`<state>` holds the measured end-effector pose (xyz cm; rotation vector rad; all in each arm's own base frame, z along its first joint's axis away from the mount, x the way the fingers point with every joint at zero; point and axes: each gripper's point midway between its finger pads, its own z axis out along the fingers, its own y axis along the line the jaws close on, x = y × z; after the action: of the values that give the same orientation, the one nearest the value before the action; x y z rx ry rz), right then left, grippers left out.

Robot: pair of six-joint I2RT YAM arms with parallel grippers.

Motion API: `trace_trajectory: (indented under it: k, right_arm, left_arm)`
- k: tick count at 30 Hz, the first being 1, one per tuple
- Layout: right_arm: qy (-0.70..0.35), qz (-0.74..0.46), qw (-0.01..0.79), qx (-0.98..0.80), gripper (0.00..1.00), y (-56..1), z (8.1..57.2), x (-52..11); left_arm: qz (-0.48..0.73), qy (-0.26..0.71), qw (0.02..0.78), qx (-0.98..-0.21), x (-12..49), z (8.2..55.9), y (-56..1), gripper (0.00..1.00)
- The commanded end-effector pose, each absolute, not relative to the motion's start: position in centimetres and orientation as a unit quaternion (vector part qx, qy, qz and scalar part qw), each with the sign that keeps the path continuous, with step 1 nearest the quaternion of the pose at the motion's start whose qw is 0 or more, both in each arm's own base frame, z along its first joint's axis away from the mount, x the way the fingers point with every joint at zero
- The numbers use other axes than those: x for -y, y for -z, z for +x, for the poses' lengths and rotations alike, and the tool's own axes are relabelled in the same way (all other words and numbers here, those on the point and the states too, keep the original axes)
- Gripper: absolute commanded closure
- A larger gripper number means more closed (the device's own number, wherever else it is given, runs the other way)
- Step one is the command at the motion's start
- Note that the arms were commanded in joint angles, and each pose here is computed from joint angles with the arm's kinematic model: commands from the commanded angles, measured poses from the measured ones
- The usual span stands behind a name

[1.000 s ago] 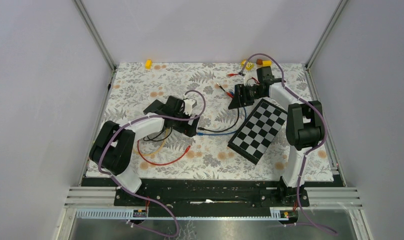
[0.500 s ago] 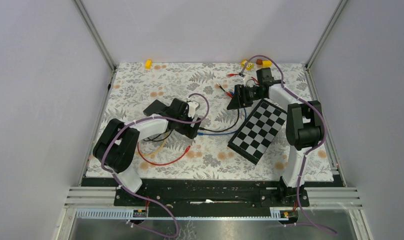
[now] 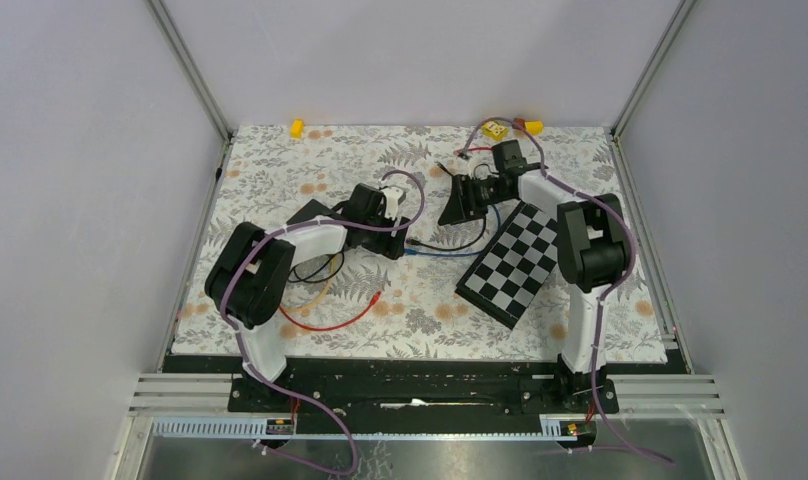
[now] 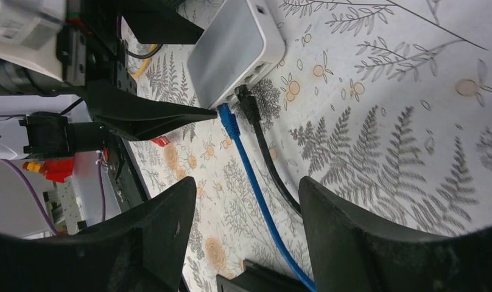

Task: Pull the plug from the switch port
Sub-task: Move the switch port to the center of the board.

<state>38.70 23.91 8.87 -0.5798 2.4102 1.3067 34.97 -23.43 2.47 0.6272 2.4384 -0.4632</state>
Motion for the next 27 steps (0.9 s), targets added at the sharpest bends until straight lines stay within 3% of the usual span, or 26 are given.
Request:
trace_trajectory:
  k: [1, 9, 27]
  right_arm:
    - [-0.472, -0.224, 0.155, -0.839, 0.31, -8.2, 38.8, -26.1]
    - [-0.473, -0.239, 0.140, -0.836, 0.34, -5.3, 38.7, -28.6]
    - [-0.511, -0.195, 0.074, -0.834, 0.40, -2.3, 36.4, -29.9]
  left_arm:
    - [0.204, 0.199, 0.271, -0.919, 24.5, 35.2, -1.5, 0.26]
    - [0.205, 0.208, 0.276, -0.916, 24.3, 34.3, -1.7, 0.14]
    - [0.227, 0.192, 0.252, -0.921, 22.7, 31.9, -0.3, 0.11]
